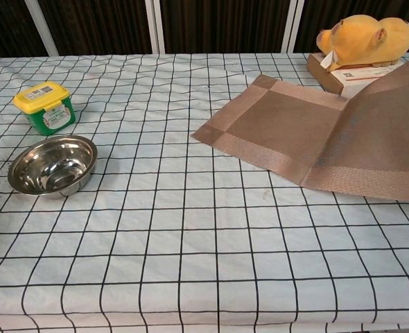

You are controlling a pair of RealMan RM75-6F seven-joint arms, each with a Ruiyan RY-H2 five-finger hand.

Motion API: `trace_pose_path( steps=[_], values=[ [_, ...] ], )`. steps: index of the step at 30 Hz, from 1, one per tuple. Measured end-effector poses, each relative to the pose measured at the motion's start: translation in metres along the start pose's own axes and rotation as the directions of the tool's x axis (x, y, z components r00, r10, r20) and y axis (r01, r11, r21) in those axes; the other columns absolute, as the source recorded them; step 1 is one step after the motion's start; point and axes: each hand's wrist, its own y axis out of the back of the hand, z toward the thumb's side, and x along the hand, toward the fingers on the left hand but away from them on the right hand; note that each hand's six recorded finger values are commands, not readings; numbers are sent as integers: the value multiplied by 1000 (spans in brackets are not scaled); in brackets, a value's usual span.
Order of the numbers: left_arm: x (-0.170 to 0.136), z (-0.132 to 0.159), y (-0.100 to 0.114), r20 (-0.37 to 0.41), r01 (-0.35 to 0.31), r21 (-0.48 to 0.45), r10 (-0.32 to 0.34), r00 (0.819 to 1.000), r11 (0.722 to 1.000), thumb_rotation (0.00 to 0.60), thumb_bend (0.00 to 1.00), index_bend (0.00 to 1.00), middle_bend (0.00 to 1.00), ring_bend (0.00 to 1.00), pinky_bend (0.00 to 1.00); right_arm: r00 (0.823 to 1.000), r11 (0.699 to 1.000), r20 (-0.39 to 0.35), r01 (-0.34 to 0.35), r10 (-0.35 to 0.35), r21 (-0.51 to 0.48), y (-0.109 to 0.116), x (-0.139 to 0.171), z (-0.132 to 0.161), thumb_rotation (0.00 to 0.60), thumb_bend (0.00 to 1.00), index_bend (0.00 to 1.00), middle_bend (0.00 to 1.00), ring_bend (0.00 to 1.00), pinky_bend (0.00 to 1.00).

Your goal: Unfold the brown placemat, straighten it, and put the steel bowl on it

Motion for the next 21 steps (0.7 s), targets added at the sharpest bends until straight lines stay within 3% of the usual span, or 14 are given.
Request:
trace_pose_path(
  steps=[1, 4, 6, 21],
  values=[
    [0, 0, 0, 0, 0, 0, 0, 1000, 1000, 600, 39, 51, 52, 12, 79, 1000, 1000, 1, 12, -12, 25, 4, -4, 2, 600, 412, 480, 174, 53, 161],
    [0, 0, 0, -3, -2, 0, 2, 1000, 1000, 600, 39, 51, 50, 12, 79, 999, 998, 20, 28, -29, 49, 8, -8, 3, 600, 266, 107, 62, 28, 161],
    [0, -1, 0, -5, 1, 3, -1, 1000, 1000, 600, 39, 51, 48, 12, 79, 999, 998, 39, 27, -29, 49, 8, -8, 1, 600, 219, 18, 17, 21, 161],
    [-2, 6, -6, 13, 22, 20, -23, 1000, 1000, 600, 15, 45, 41, 12, 79, 992, 995, 123, 3, 9, -96, -10, 39, -44, 600, 111, 0, 0, 3, 161]
  ],
)
